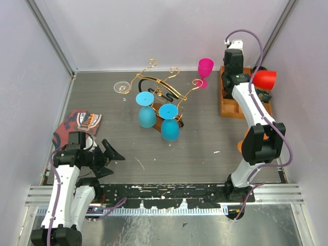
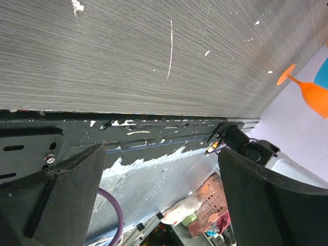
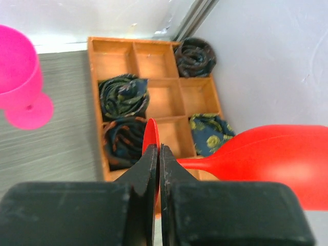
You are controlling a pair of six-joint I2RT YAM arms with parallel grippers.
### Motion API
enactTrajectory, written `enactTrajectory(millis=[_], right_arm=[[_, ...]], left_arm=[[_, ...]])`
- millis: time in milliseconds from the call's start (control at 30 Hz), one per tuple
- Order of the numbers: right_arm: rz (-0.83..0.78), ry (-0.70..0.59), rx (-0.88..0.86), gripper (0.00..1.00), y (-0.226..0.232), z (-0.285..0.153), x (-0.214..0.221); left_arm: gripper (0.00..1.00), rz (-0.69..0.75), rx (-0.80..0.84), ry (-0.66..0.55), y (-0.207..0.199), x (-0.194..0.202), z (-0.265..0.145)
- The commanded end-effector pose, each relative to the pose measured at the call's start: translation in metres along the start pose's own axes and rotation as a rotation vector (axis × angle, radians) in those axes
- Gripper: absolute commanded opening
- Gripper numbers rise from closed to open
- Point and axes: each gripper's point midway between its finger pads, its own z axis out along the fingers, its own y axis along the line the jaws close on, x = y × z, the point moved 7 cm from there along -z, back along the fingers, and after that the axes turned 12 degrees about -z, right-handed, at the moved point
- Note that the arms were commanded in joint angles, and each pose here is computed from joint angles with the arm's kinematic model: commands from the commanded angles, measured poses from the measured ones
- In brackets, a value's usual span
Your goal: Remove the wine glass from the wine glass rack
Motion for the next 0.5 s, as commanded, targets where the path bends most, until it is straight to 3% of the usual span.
enactTrajectory(millis=[0,200,467], right_arm=[[-0.107,-0.257,0.246,0.0,-0.022,0.022,-0.031],[-0.256,-0.402,0.339,0.01,-0.032,0.044,-0.025],[-0.447,-0.458,0.363,0.01,-0.022,0.065,0.023]], left_arm=[[0.98,-0.008,0.017,0.021,0.0,0.001,0.003],[0.98,0.004,0.021,0.005,-0.003,0.0,0.0],[0.98,0.003,0.018,0.013,0.0,-0.004,0.008]])
